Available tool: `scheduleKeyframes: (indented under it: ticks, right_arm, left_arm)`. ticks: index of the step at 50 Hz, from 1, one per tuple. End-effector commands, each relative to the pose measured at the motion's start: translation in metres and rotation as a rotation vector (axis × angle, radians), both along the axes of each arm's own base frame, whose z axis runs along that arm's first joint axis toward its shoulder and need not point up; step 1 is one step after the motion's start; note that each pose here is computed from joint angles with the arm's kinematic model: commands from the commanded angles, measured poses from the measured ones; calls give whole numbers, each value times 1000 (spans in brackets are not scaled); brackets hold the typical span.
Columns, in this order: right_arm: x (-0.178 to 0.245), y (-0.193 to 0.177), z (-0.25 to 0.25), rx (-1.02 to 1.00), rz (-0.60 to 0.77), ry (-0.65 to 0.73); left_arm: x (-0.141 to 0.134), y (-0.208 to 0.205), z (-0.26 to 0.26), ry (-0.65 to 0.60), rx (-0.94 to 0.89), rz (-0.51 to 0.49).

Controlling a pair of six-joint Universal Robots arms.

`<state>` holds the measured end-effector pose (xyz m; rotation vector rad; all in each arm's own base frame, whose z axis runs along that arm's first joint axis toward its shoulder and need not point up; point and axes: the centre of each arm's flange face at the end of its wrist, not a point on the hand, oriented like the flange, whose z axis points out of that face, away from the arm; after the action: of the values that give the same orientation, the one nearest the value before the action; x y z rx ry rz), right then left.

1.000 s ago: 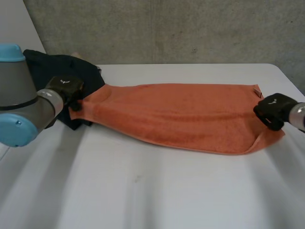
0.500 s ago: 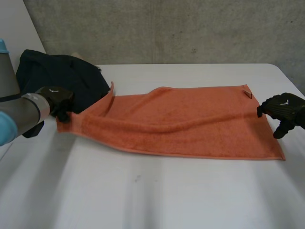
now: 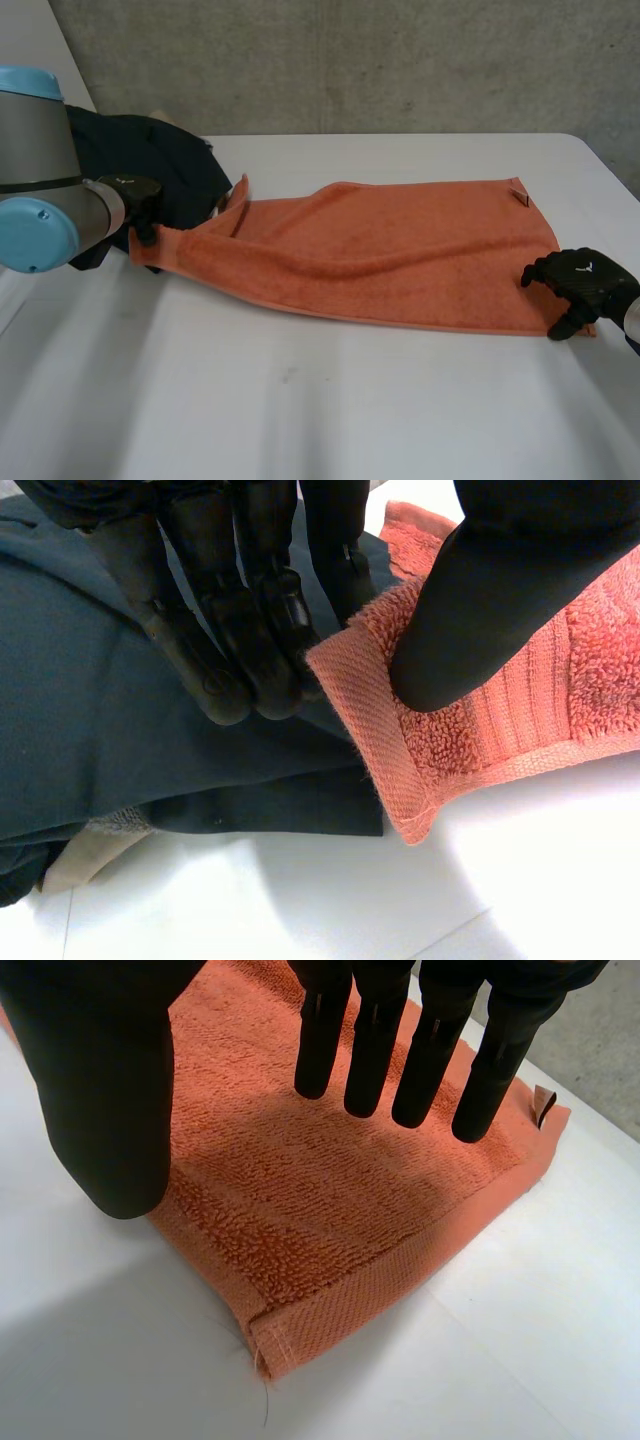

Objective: Fold the laundry.

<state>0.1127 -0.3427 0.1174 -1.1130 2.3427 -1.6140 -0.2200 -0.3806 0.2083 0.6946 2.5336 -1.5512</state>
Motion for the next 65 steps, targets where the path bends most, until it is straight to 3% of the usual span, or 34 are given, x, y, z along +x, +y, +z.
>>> scheduleKeyframes:
  ticks: [1, 24, 32, 37, 48, 56, 65]
  right_arm:
    - [0, -1, -2, -22, 5, 4]
    - [5, -20, 1, -134, 17, 6]
    - [0, -15, 23, -117, -15, 3]
    - [-27, 1, 49, -10, -99, 77]
    - [-60, 50, 46, 391, -11, 318]
    - [-51, 36, 55, 265, -30, 296]
    - [-20, -9, 58, -5, 8, 209]
  left_arm:
    - [0, -1, 3, 4, -10, 0]
    - [5, 6, 6, -1, 5, 11]
    - [10, 28, 13, -10, 64, 6]
    - [19, 65, 12, -34, 183, -4]
    - [32, 130, -9, -36, 364, -90]
    - [29, 137, -3, -51, 327, -102]
    - [24, 82, 1, -77, 194, -7]
